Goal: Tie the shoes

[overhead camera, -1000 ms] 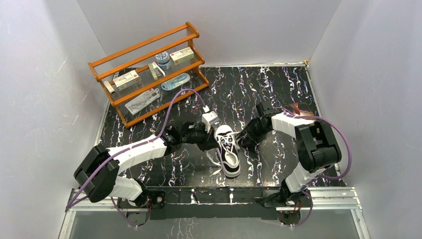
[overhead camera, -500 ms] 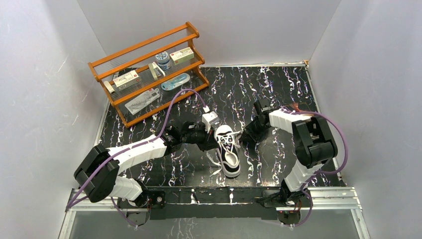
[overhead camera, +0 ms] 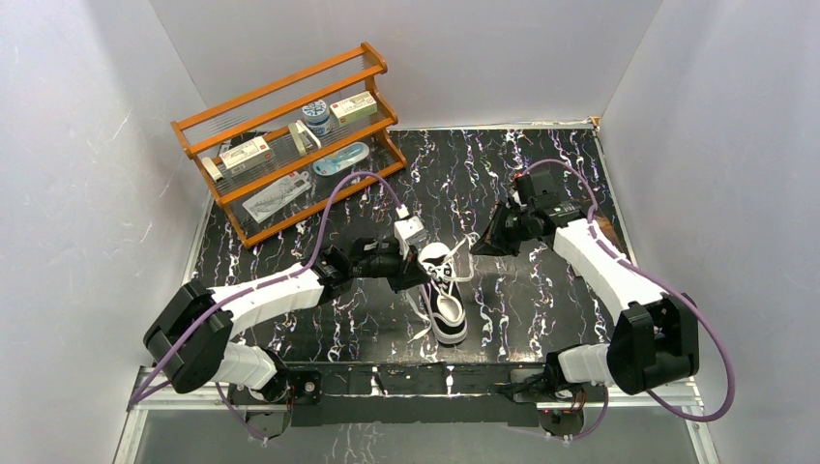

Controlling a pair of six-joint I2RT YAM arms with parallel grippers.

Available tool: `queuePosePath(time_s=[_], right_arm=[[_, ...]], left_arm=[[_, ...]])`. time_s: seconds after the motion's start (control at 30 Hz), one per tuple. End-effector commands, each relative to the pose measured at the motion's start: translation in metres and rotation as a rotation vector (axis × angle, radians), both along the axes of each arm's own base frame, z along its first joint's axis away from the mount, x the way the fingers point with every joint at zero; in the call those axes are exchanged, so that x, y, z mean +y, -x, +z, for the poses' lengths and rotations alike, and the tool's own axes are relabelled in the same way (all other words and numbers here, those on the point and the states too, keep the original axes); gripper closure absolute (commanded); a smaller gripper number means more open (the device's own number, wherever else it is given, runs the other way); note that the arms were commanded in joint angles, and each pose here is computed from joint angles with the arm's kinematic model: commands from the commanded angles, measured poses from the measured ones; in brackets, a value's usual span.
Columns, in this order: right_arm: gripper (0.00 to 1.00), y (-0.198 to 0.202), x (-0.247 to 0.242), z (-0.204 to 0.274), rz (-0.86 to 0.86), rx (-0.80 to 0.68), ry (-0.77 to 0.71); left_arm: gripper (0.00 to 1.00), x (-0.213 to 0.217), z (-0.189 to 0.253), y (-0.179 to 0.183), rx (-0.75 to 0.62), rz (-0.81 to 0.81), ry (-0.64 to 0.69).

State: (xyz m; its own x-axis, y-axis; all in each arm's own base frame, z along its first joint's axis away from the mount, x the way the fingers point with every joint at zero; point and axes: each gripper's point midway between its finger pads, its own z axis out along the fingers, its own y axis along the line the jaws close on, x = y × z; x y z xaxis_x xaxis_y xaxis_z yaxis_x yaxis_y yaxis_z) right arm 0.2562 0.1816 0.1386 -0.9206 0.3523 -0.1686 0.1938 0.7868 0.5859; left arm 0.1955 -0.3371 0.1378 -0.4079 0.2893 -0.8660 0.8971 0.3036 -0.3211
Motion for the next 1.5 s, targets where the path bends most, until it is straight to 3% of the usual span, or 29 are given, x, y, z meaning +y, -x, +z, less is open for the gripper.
queuePosePath(time_s=[0.0, 0.4, 0.77, 1.47], right_arm=[[1.00, 0.007, 0.024, 0.032, 0.160, -0.073, -0.150], [1.00, -0.010, 0.058, 0.082, 0.070, 0.029, -0.405], [1.00, 0.002, 0.055, 0.080, -0.011, 0.133, -0.423], [1.00, 0.006, 0.059, 0.089, -0.015, 0.148, -0.474]], left_arm=[[1.00, -0.007, 0.021, -0.003, -0.124, -0.041, 0.085], [1.00, -0.021, 0.021, -0.005, -0.235, -0.140, 0.140], [1.00, -0.028, 0.016, -0.016, -0.267, -0.119, 0.164], [0.97, -0.036, 0.014, -0.031, -0.216, -0.018, 0.222]])
